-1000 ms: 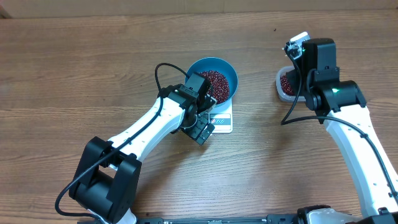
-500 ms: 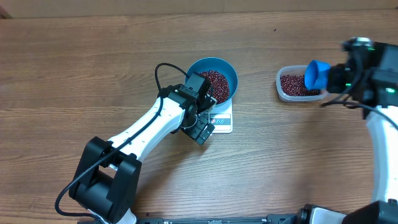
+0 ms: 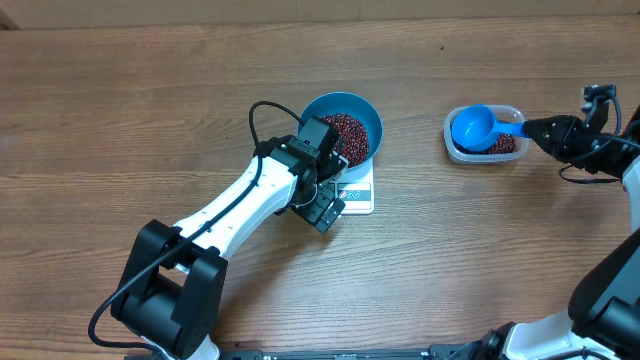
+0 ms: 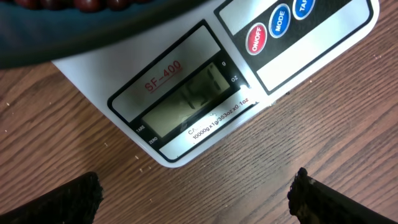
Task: Scoop item into bowl and weigh 150g on scale
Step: 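Lay the blue scoop down in the bean tub with the right gripper, then open the right gripper and release the scoop handle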
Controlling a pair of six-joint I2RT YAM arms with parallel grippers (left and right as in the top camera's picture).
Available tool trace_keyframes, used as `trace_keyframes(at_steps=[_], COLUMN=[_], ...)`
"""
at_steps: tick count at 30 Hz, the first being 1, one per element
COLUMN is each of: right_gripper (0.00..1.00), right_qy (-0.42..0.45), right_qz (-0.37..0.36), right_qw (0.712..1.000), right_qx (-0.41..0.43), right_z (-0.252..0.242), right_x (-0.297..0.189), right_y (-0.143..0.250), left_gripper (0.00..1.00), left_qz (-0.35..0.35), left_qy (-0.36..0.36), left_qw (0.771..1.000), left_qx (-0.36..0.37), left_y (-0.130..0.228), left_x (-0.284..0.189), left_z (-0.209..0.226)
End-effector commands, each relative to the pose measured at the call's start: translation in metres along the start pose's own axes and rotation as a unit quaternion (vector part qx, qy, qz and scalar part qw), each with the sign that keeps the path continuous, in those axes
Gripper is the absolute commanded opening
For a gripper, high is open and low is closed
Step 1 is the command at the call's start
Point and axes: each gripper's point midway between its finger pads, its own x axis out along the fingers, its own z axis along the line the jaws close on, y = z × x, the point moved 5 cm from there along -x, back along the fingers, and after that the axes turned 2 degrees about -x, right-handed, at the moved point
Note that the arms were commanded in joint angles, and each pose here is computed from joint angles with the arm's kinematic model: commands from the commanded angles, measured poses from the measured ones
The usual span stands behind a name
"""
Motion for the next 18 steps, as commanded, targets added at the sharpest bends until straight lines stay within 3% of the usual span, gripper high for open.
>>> trace_keyframes(at_steps=[1,4,5,6,7,18], right_gripper=[0.42,0.56,0.65,0.90,1.00,1.00], right_qy=[0.008,0.051,0.064,0.082,0.089,0.171], right_qz=[-0.015,-0.015,-0.014,-0.014,-0.016,-0.023], right_qw=[1.000,0.999,0.998,0.996,0.996,0.984], right_qx=[-0.007,-0.011,-0.012,-0.014,-0.015,-0.030], right_z=[-0.001,-0.010,-0.012,-0.016,-0.017,-0.032], right_x=[-0.007,-0.010,-0.010,-0.012,-0.013,-0.020], right_y=[-0.010,-0.013,-0.014,-0.015,-0.016,-0.023], left_gripper=[1.00,1.00,1.00,1.00,0.99,0.99], left_qz=[0.003,0.003,0.003,0.003,0.003,0.003], left_qy=[-0.002,-0.002,-0.002,-0.002,-0.002,-0.002], left_qw=[1.000,1.000,1.000,1.000,1.000,1.000], left_qx=[-0.003,-0.003,-0.003,-0.003,-0.003,-0.003], left_y=[0.002,0.002,0.002,0.002,0.002,0.002], left_x=[0.002,0.002,0.002,0.002,0.002,0.002], left_z=[0.000,0.000,0.000,0.000,0.000,0.000])
